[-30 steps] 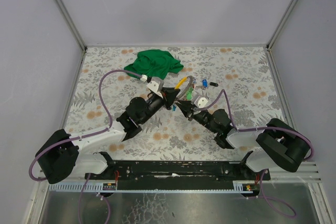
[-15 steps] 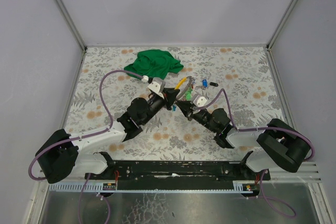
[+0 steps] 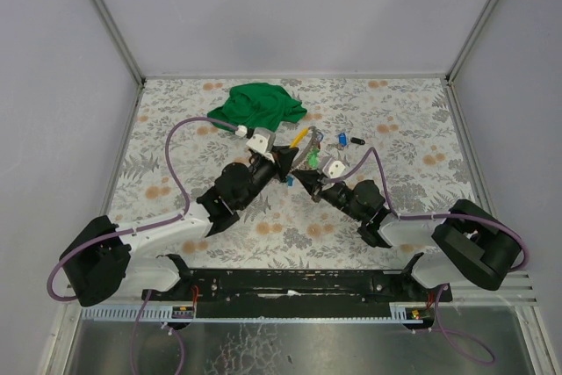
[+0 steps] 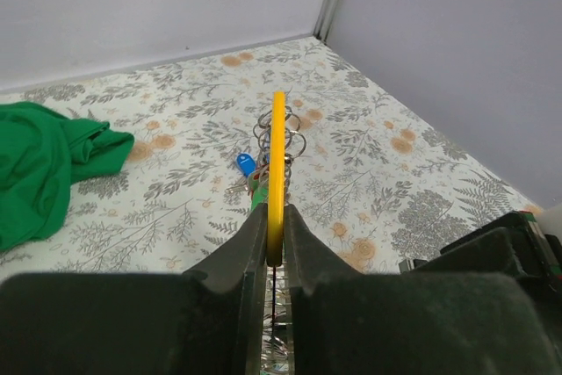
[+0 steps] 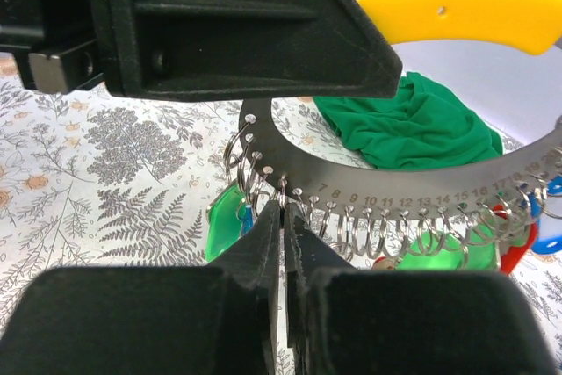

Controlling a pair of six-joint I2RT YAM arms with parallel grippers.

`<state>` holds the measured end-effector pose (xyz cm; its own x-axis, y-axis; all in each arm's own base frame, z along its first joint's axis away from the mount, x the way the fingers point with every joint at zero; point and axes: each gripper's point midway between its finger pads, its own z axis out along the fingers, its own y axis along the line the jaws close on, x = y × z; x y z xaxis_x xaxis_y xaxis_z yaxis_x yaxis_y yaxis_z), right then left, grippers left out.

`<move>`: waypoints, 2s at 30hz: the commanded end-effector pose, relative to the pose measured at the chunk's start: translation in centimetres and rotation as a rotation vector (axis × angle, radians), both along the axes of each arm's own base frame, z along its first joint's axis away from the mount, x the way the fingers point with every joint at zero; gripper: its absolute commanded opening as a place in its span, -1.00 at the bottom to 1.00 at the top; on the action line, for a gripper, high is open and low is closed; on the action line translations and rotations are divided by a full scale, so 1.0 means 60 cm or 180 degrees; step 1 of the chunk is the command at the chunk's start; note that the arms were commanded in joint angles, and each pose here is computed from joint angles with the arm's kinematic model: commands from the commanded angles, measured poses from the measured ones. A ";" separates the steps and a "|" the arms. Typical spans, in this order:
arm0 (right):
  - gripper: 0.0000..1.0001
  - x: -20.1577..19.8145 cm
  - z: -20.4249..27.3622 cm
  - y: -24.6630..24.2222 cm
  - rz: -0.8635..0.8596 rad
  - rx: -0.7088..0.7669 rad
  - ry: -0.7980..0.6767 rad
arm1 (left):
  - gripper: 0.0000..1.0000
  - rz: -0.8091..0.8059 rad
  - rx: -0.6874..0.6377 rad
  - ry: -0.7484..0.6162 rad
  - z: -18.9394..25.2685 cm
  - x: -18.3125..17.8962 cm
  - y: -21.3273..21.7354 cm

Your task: Put the keys on the keyring

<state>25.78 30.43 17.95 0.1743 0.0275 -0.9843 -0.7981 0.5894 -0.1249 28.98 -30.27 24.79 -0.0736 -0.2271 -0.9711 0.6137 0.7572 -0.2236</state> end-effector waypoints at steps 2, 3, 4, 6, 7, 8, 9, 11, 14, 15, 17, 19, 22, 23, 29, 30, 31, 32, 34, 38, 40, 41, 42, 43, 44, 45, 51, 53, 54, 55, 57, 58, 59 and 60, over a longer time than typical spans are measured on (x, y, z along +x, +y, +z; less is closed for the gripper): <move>-0.96 -0.015 0.062 0.004 0.0117 0.0260 -0.0283 | -0.89 0.0387 -0.0284 0.0222 0.014 0.018 0.022; -0.97 -0.016 0.059 0.002 0.0116 0.0246 -0.0282 | -0.85 0.0433 -0.0321 0.0278 0.009 0.019 0.026; -0.99 -0.016 0.058 0.000 0.0107 0.0234 -0.0286 | -0.84 0.0457 -0.0359 0.0336 0.004 0.018 0.028; -1.00 -0.018 0.053 -0.005 0.0081 0.0217 -0.0281 | -0.82 0.0485 -0.0432 0.0435 -0.005 0.015 0.033; -1.00 -0.017 0.051 -0.007 0.0058 0.0213 -0.0279 | -0.78 0.0488 -0.0474 0.0489 -0.010 0.013 0.035; -1.00 -0.017 0.048 -0.010 0.0038 0.0209 -0.0283 | -0.70 0.0479 -0.0523 0.0531 -0.013 0.009 0.036; -1.00 -0.017 0.047 -0.013 0.0018 0.0211 -0.0289 | -0.63 0.0467 -0.0567 0.0585 -0.018 0.005 0.038; -1.00 -0.017 0.046 -0.015 0.0002 0.0228 -0.0311 | -0.57 0.0427 -0.0670 0.0682 -0.027 -0.005 0.041; -1.00 -0.018 0.046 -0.017 -0.0006 0.0272 -0.0337 | -0.40 0.0352 -0.0827 0.0844 -0.048 -0.023 0.047; -1.00 -0.019 0.044 -0.017 -0.0003 0.0275 -0.0339 | -0.37 0.0316 -0.0882 0.0884 -0.054 -0.030 0.048; -1.00 -0.019 0.038 -0.018 -0.0003 0.0251 -0.0346 | -0.36 0.0266 -0.0963 0.0955 -0.064 -0.042 0.054; -1.00 -0.019 0.028 -0.020 -0.0014 0.0192 -0.0357 | -0.33 0.0252 -0.0963 0.0992 -0.073 -0.050 0.060; -1.00 -0.024 0.007 -0.022 0.0021 0.0036 -0.0382 | -0.27 0.0330 -0.0831 0.0974 -0.082 -0.054 0.078; -1.00 -0.026 -0.004 -0.021 0.0048 -0.0064 -0.0388 | -0.26 0.0336 -0.0779 0.0945 -0.082 -0.055 0.083; -1.00 -0.038 -0.079 -0.020 0.0217 -0.0660 0.0039 | -0.12 0.0116 -0.0435 0.0798 -0.067 -0.053 0.068; -1.00 -0.041 -0.086 -0.021 0.0238 -0.0743 0.0151 | -0.10 0.0095 -0.0356 0.0835 -0.074 -0.050 0.063; -1.00 -0.041 -0.089 -0.020 0.0238 -0.0808 0.0272 | -0.09 0.0052 -0.0301 0.0865 -0.079 -0.048 0.055; -1.00 -0.041 -0.096 -0.023 0.0211 -0.0874 0.0411 | -0.09 -0.0002 -0.0251 0.0901 -0.086 -0.047 0.048; -1.00 -0.039 -0.110 -0.034 0.0087 -0.1000 0.0673 | -0.08 -0.0106 -0.0209 0.0977 -0.098 -0.045 0.034; -1.00 -0.050 -0.146 -0.054 0.0022 -0.1336 0.1044 | -0.09 -0.0373 -0.0113 0.1076 -0.125 -0.040 -0.003; -1.00 -0.053 -0.154 -0.059 0.0015 -0.1427 0.1128 | -0.11 -0.0471 -0.0037 0.1180 -0.149 -0.034 -0.023; -1.00 -0.054 -0.158 -0.062 0.0003 -0.1457 0.1153 | -0.16 -0.0540 -0.0026 0.1231 -0.157 -0.032 -0.032; -1.00 -0.054 -0.161 -0.065 -0.0023 -0.1472 0.1171 | -0.20 -0.0596 -0.0017 0.1284 -0.166 -0.030 -0.041; -1.00 -0.052 -0.163 -0.068 -0.0068 -0.1472 0.1190 | -0.25 -0.0636 -0.0009 0.1343 -0.177 -0.028 -0.047; -1.00 -0.051 -0.165 -0.072 -0.0115 -0.1478 0.1207 | -0.29 -0.0669 0.0011 0.1404 -0.189 -0.027 -0.052; -1.00 -0.050 -0.168 -0.076 -0.0160 -0.1484 0.1226 | -0.31 -0.0702 0.0048 0.1483 -0.204 -0.028 -0.056; -1.00 -0.034 -0.164 -0.095 -0.0463 -0.1364 0.1175 | -0.42 -0.0891 0.0179 0.1993 -0.290 -0.050 -0.069; -1.00 -0.027 -0.157 -0.097 -0.0542 -0.1266 0.1116 | -0.45 -0.0974 0.0121 0.2156 -0.309 -0.062 -0.074; -1.00 -0.025 -0.153 -0.097 -0.0560 -0.1203 0.1066 | -0.47 -0.1001 0.0061 0.2220 -0.314 -0.067 -0.076; -1.00 -0.023 -0.148 -0.096 -0.0567 -0.1132 0.1008 | -0.49 -0.1024 0.0001 0.2277 -0.319 -0.073 -0.076; -1.00 -0.023 -0.142 -0.096 -0.0564 -0.0987 0.0891 | -0.49 -0.1087 -0.0120 0.2336 -0.320 -0.083 -0.077; -1.00 -0.022 -0.136 -0.094 -0.0557 -0.0906 0.0826 | -0.49 -0.1121 -0.0158 0.2358 -0.321 -0.089 -0.077; -1.00 -0.021 -0.132 -0.093 -0.0546 -0.0837 0.0766 | -0.49 -0.1170 -0.0205 0.2359 -0.318 -0.094 -0.078; -1.00 -0.021 -0.128 -0.090 -0.0519 -0.0783 0.0703 | -0.49 -0.1208 -0.0254 0.2347 -0.314 -0.098 -0.077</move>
